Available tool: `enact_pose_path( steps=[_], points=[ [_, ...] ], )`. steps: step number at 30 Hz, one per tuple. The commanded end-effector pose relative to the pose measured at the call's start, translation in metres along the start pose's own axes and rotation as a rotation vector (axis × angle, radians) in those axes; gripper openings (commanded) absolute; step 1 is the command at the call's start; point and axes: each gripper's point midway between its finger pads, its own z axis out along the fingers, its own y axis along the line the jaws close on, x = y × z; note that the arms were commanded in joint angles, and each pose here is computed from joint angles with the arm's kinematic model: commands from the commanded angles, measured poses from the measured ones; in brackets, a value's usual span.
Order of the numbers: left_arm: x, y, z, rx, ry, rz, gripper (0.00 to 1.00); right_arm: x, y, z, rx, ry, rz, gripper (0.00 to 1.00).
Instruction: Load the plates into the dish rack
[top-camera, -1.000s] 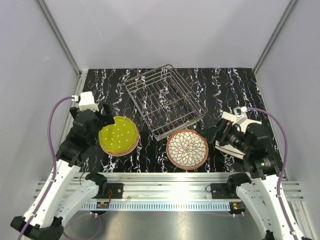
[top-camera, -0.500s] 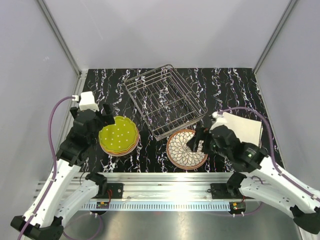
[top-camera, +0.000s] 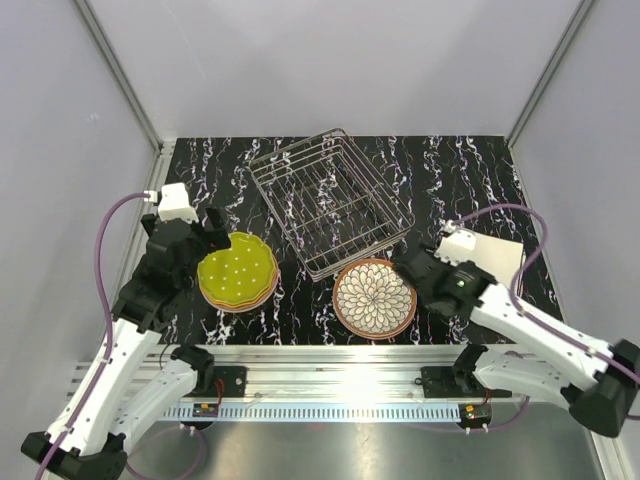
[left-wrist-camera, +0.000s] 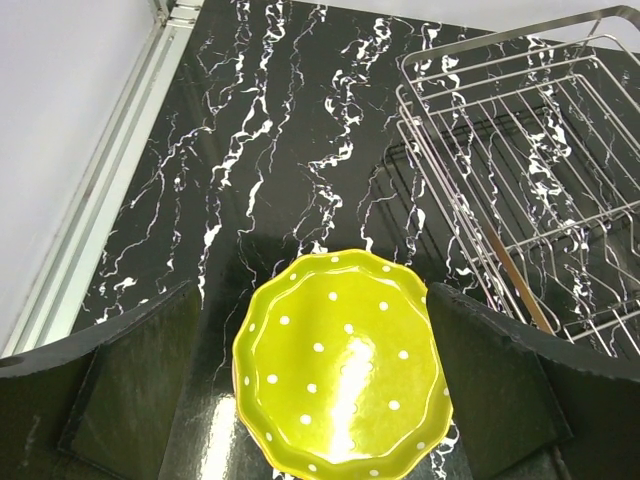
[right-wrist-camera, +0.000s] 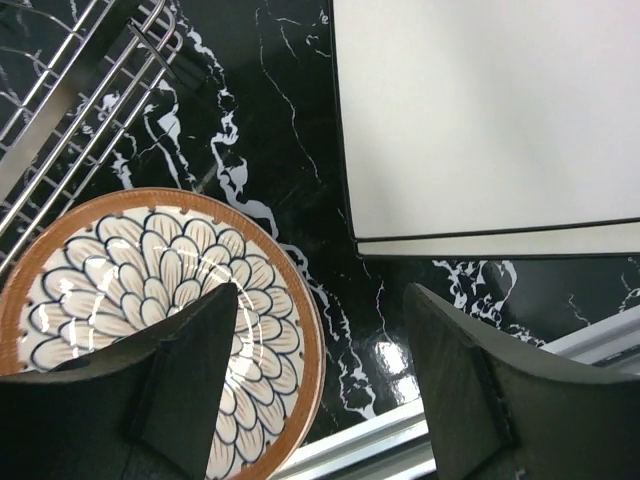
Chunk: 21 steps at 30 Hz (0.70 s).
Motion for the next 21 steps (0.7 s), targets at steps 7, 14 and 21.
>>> enact_pose_path(
  steps=[7, 14, 21],
  points=[
    [-0.013, -0.011, -0.001, 0.055, -0.03, -0.033, 0.99, -0.019, 0.004, 0.037, 0.074, -0.009, 0.042, 0.58],
    [-0.012, -0.015, -0.001, 0.074, -0.026, -0.036, 0.99, -0.007, 0.012, 0.067, 0.035, 0.112, -0.019, 0.61],
    [-0.012, -0.017, -0.001, 0.085, -0.025, -0.036, 0.99, -0.003, 0.015, 0.078, 0.088, 0.161, -0.063, 0.62]
  ],
)
